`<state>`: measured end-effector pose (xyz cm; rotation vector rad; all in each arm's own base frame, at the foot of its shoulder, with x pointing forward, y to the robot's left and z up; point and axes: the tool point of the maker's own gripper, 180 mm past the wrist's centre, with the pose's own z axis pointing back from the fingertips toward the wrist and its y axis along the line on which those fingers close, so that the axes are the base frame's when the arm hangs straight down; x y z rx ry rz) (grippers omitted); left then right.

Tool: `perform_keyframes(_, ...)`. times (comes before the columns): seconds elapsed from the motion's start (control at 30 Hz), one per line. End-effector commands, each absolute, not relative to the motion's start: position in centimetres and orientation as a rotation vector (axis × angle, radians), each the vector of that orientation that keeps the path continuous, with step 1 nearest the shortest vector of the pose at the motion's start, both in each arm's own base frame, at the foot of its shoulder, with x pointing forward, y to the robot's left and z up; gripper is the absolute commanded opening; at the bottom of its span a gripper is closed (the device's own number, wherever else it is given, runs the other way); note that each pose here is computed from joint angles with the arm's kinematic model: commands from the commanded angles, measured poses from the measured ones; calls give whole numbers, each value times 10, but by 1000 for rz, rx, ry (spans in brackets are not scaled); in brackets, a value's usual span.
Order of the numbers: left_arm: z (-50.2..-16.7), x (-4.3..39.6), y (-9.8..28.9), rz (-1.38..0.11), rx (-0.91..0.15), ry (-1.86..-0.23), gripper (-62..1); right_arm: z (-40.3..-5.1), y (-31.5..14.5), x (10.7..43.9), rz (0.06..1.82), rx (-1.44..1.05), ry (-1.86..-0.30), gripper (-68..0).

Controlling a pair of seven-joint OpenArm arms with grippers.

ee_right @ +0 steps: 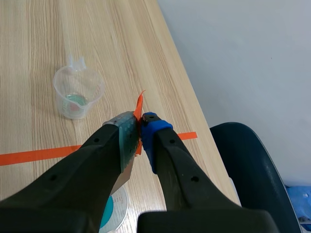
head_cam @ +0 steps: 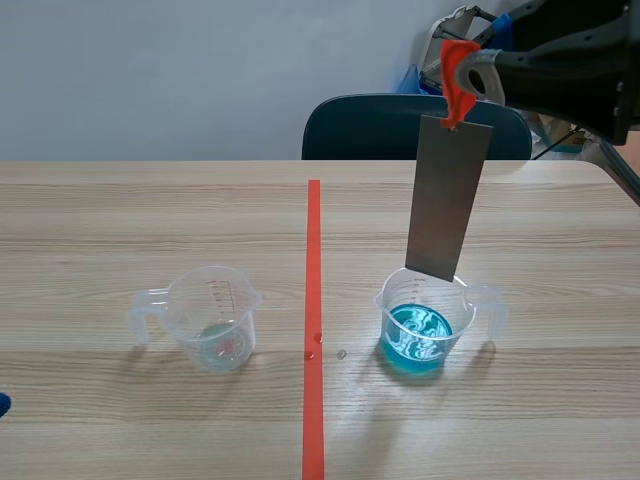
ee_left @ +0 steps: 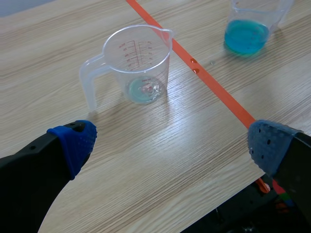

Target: Do the redox reaction experiment

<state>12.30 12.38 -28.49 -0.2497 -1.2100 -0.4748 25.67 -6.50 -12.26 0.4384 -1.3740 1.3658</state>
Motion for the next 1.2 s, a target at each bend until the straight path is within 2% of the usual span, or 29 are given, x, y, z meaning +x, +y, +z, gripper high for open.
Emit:
perform_keyframes(0.0,-277,128,120,-451,-269,-1242,14,-110,-63,255,1380,443,-1415,-667)
perform_keyframes(1.17,-278,131,126,-425,-237,-1243,14,-109,-62,255,1379,449,-1422,-667)
